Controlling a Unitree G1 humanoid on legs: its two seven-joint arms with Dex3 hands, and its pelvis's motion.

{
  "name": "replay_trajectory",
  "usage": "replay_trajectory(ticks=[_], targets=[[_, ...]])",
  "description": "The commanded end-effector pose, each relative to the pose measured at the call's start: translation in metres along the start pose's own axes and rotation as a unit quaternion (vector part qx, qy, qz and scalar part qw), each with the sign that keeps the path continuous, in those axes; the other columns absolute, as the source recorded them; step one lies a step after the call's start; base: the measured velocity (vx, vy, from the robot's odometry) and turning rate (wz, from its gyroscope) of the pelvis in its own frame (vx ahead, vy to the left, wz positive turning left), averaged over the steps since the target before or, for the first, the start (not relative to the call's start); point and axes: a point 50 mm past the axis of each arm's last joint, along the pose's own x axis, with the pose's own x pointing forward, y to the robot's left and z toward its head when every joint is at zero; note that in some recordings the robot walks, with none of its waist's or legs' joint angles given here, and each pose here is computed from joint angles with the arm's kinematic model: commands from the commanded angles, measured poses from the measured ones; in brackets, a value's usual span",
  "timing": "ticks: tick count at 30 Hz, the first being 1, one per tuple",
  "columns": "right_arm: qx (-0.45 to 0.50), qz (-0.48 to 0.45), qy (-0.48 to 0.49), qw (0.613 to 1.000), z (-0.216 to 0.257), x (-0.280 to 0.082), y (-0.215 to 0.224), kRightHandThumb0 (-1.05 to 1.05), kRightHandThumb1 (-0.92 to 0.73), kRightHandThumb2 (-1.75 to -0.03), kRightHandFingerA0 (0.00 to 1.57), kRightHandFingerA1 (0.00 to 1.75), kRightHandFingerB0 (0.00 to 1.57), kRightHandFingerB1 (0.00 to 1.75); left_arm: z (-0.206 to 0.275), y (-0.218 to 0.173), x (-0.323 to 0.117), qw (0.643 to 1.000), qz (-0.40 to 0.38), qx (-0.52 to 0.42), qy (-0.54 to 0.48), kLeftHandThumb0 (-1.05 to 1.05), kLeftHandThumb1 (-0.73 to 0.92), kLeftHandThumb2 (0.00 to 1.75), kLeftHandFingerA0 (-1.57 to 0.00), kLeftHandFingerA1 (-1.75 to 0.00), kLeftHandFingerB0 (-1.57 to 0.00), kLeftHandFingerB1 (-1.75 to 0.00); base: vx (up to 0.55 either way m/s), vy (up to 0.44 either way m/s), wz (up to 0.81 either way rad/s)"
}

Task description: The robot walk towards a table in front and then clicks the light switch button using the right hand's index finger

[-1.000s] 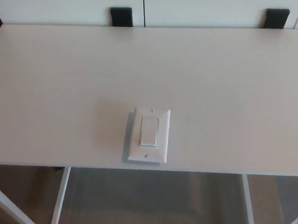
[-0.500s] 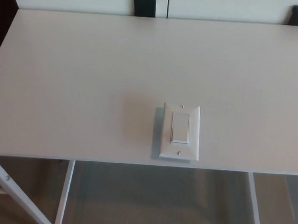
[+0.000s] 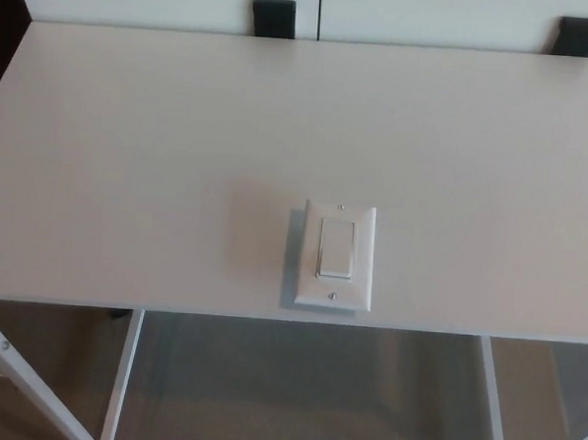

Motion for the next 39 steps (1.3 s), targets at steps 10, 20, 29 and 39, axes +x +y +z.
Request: replay_trajectory(ticks=[10,20,29,39], targets=[[-0.028,0.086,-0.146,0.985,0.057,-0.041,0.030,-0.26,-0.57,-0.57,0.56,0.42,0.47,0.39,0.011,0.005,0.002,1.000,-0.002,0.007,-0.007,-0.15,0.71,0.61,-0.21,-0.37,-0.23,-0.33,0.00,0.000,0.00],[0.011,0.123,-0.303,0.945,0.116,-0.101,0.039,-0.18,-0.57,-0.56,0.55,0.45,0.46,0.41,0.017,0.004,0.005,1.000,-0.007,0.004,-0.014,-0.14,0.71,0.61,-0.20,-0.38,-0.22,-0.33,0.00,0.000,0.00],[-0.079,0.041,-0.453,0.887,0.176,-0.139,0.030,-0.28,-0.54,-0.56,0.58,0.43,0.52,0.41,0.020,0.003,0.006,1.000,-0.009,0.008,-0.008,-0.12,0.71,0.61,-0.20,-0.37,-0.22,-0.33,0.00,0.000,0.00],[-0.326,-0.100,-0.518,0.784,0.222,-0.101,0.023,-0.56,-0.46,-0.74,0.19,0.47,0.31,0.44,0.014,0.004,0.005,1.000,-0.010,0.002,-0.005,-0.13,0.71,0.61,-0.20,-0.37,-0.22,-0.33,0.00,0.000,0.00]])
